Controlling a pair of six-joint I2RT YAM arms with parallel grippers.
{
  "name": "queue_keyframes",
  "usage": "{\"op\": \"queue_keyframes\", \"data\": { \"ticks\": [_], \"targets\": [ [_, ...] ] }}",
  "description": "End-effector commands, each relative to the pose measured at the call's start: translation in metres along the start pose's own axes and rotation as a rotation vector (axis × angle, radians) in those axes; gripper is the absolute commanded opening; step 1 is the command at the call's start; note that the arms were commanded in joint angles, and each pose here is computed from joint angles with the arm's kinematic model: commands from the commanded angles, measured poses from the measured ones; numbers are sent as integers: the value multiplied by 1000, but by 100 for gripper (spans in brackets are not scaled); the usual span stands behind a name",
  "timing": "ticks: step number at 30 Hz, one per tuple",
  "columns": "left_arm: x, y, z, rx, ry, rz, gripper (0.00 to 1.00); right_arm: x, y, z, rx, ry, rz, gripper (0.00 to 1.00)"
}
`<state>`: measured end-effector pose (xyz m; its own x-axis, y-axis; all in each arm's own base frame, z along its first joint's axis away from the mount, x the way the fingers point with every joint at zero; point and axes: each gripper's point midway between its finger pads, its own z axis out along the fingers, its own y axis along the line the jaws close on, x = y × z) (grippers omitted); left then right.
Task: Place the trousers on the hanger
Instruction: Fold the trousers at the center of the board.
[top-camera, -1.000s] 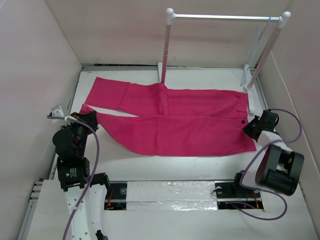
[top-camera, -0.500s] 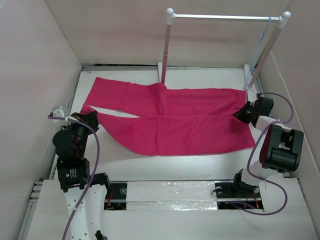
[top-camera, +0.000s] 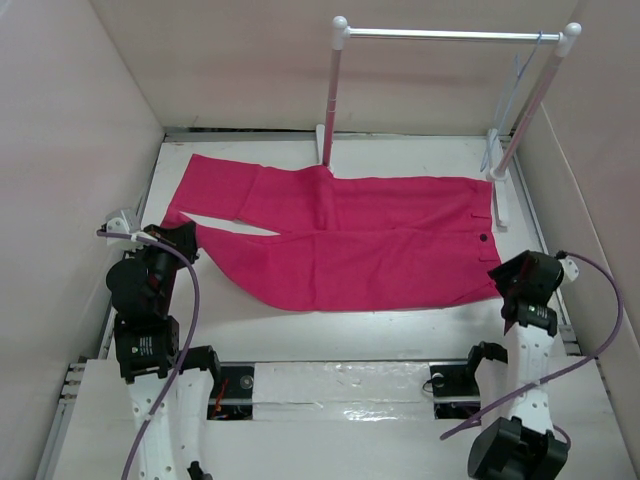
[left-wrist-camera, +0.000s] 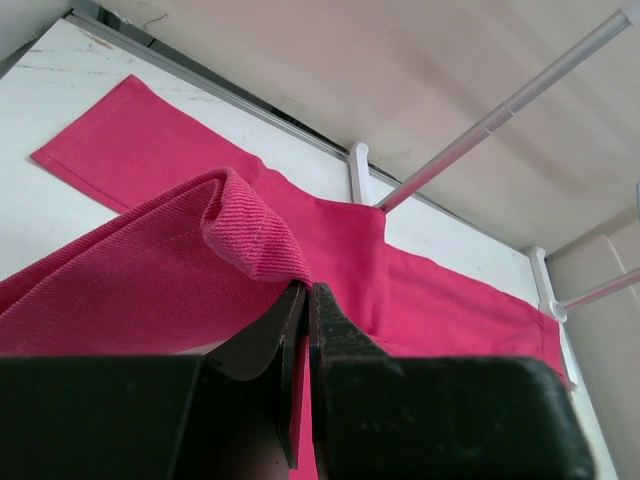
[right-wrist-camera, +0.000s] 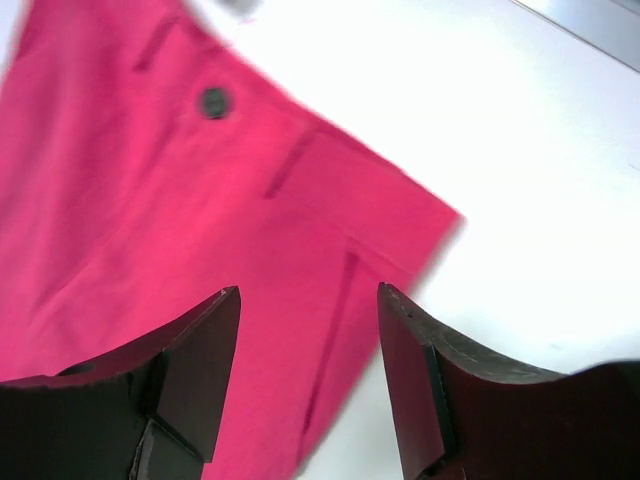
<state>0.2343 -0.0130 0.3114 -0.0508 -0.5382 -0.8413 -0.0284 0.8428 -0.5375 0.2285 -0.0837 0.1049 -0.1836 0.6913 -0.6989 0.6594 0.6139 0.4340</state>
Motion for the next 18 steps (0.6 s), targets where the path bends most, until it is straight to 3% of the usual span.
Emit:
{"op": "queue_keyframes", "data": {
  "ticks": [1, 5, 10, 16, 18],
  "targets": [
    [-28, -21, -4, 68, -85, 32, 0, 3, -32, -7, 203, 29, 77, 64],
    [-37, -15, -6, 16, -114, 30, 0, 21, -34, 5, 270, 118, 82, 64],
    [-42, -7, -5, -27, -135, 26, 0, 35, -39, 15, 421, 197, 53, 57],
    [-38, -5, -1, -25, -120, 22, 0, 52, -40, 36, 386, 200, 57, 51],
    [-39, -3, 0, -32, -123, 20, 0, 52, -34, 43, 371, 216, 57, 36]
  ]
}}
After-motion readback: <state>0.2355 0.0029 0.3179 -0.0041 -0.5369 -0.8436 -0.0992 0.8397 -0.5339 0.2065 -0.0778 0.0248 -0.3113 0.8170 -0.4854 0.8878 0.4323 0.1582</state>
